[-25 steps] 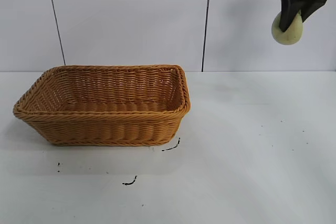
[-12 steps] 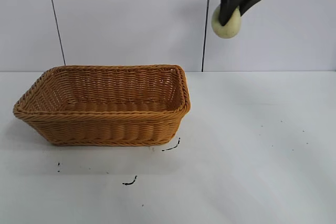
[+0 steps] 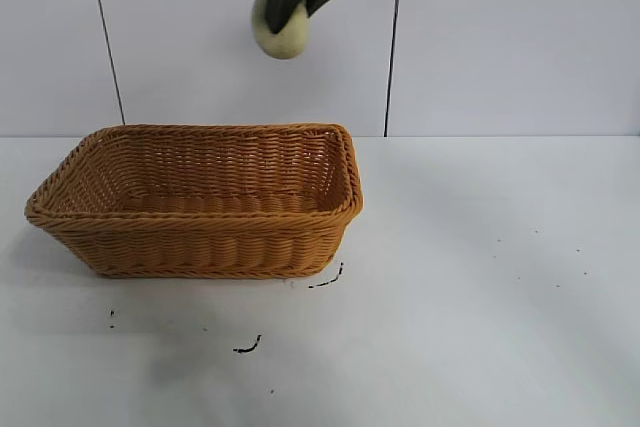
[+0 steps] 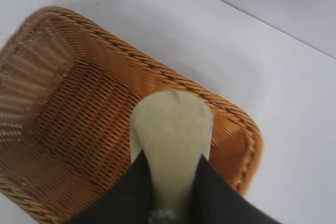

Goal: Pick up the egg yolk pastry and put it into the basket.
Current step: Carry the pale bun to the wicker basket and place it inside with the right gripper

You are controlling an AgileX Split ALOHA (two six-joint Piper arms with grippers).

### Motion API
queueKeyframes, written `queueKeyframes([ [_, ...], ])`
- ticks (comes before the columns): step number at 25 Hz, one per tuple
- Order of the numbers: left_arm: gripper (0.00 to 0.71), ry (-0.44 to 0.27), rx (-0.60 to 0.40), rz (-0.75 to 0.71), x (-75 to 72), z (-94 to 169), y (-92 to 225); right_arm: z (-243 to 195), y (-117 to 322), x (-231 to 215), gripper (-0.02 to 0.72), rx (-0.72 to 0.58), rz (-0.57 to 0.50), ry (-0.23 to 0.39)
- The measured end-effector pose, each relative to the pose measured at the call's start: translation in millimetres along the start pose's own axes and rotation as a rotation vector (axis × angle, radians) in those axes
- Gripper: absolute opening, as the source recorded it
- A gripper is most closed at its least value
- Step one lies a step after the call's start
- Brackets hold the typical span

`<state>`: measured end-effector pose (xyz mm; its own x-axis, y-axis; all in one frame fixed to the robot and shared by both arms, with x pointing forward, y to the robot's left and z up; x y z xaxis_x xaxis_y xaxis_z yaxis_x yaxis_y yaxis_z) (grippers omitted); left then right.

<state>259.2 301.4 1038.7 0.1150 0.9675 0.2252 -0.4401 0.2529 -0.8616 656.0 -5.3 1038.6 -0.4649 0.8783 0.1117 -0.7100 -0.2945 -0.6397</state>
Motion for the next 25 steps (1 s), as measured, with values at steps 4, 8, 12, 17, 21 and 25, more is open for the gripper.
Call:
queueKeyframes([
  [4,0.697,0.0,0.0,0.0,0.0,0.0,0.0,-36.7,14.3,17.4,0.117,0.016,0.023,-0.023],
  [8,0.697,0.0,0.0,0.0,0.0,0.0,0.0,-78.1,29.4,18.1,0.117,0.019,0.018,-0.03],
  [12,0.697,0.0,0.0,0.0,0.0,0.0,0.0,-114.8,52.3,17.5,0.117,0.069,0.012,-0.029],
  [17,0.697,0.0,0.0,0.0,0.0,0.0,0.0,-142.8,75.3,16.0,0.12,0.133,-0.019,-0.032],
  [21,0.697,0.0,0.0,0.0,0.0,0.0,0.0,-143.8,75.6,16.6,0.249,0.13,-0.027,-0.037],
  [25,0.697,0.0,0.0,0.0,0.0,0.0,0.0,-142.7,76.2,16.5,0.514,0.141,-0.027,-0.036],
])
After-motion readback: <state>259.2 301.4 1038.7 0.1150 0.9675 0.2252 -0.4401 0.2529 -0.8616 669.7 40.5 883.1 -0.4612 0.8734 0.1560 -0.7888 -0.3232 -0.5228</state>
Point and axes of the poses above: a point on each arm's last joint axis where the gripper is mounted, z pointing back along that axis away from the gripper, x along the wrist's bending axis when the last joint is at zero, y = z × x, the point moved 3 cm from there along -z, pointing out along that axis toward the gripper, and after that the axes turned 10 degrees about -z, right-handed, at the moved point
